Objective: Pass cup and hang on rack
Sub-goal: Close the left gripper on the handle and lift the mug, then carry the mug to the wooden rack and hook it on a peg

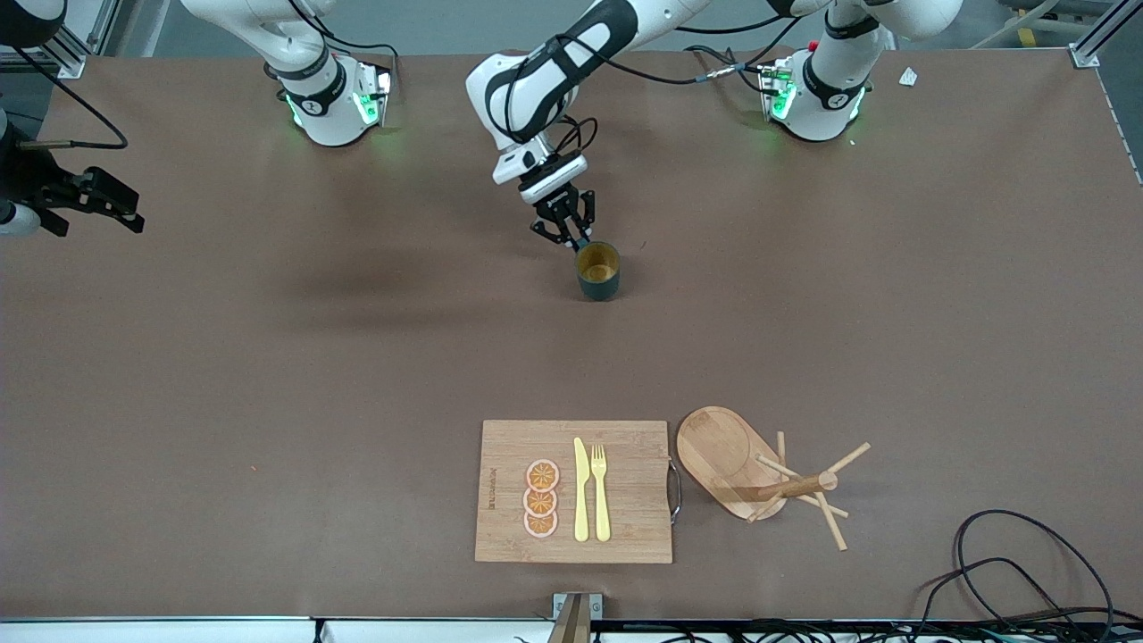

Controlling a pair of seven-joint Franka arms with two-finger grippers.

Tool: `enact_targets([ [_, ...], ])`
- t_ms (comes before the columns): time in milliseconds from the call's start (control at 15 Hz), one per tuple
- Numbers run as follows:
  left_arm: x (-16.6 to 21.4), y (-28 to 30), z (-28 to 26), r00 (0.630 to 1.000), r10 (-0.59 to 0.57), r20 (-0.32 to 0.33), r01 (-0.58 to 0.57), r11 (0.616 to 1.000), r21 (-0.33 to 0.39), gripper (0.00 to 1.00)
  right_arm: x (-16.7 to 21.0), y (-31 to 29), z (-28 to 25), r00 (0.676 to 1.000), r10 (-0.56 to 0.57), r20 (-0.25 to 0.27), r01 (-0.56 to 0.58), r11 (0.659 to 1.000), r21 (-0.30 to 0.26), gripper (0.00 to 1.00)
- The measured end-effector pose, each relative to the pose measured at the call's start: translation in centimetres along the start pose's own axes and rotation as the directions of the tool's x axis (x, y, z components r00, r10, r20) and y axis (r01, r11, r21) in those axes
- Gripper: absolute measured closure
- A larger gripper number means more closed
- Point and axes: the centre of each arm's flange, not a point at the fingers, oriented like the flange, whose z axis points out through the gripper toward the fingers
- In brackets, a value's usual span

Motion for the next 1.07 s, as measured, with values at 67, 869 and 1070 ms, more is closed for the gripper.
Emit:
enact_targets([
  [67, 2.1, 1.3, -1.0, 0.999, -0.023, 0.047, 0.023, 1.0, 0.01, 0.79, 0.0, 0.0, 0.0, 1.0, -0.001, 0.0, 0.001, 1.0, 0.0, 0.0],
  [869, 37.1, 4.6, 2.0, 0.72, -0.308, 0.621, 0.363, 0.931, 0.041, 0.79, 0.0, 0.0, -0.1, 1.0, -0.008, -0.001, 0.008, 1.0, 0.0, 0.0],
  [1070, 42.6, 3.1, 6.6, 0.588, -0.34, 0.734, 0.43, 0.9, 0.072, 0.79, 0.0, 0.0, -0.2, 1.0, -0.008, -0.002, 0.008, 1.0, 0.0, 0.0],
])
